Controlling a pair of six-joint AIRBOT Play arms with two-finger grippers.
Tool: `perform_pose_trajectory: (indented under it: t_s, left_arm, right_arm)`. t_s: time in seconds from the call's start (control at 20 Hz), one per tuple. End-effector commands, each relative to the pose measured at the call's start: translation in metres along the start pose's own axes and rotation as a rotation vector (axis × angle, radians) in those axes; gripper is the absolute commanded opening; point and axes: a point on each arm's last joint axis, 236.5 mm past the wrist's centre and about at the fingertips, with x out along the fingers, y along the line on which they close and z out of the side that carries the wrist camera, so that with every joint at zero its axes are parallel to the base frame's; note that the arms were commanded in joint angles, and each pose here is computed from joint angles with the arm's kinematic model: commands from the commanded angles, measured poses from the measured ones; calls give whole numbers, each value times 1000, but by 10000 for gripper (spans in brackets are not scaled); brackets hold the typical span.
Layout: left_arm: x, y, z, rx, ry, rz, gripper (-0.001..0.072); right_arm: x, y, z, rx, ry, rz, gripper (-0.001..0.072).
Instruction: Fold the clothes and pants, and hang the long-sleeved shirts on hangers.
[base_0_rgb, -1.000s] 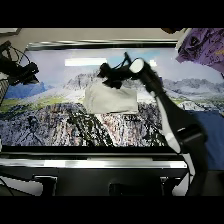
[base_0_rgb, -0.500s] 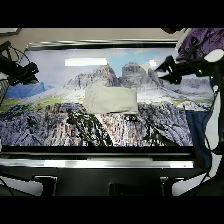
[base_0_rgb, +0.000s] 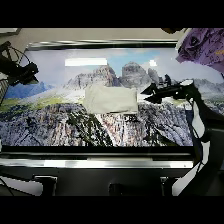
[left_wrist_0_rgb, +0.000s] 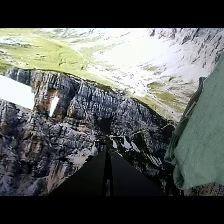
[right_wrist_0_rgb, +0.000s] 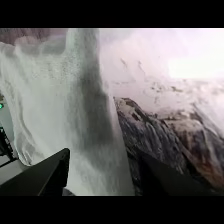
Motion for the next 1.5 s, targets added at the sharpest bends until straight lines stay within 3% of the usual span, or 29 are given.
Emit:
perform_pose_trajectory:
  t_s: [0.0,0.2,0.3,0.45,0.75,1.2,1.45]
  left_arm:
    - [0,0,0,0,-1,-2,18]
    - [0,0,0,-1,-1,-2,18]
    - [0,0,0,-1,-1,-2,18]
    - [0,0,0,-1,-1,-2,18]
    - [0,0,0,-1,0,-2,18]
    - [-1,1,-2,-1,8,1,18]
    - [-1,4,-15,-1,63,18,18]
  right_arm:
    - [43,-3,-11,-18,36,13,474]
    - [62,9,-22,-43,59,9,413]
    - [70,14,-30,-53,77,10,337]
    - [76,21,-36,-65,90,15,31]
    - [10,38,3,-20,-62,27,29]
    - [-222,5,91,61,-510,-131,26]
    - [-350,-36,94,224,-765,-231,26]
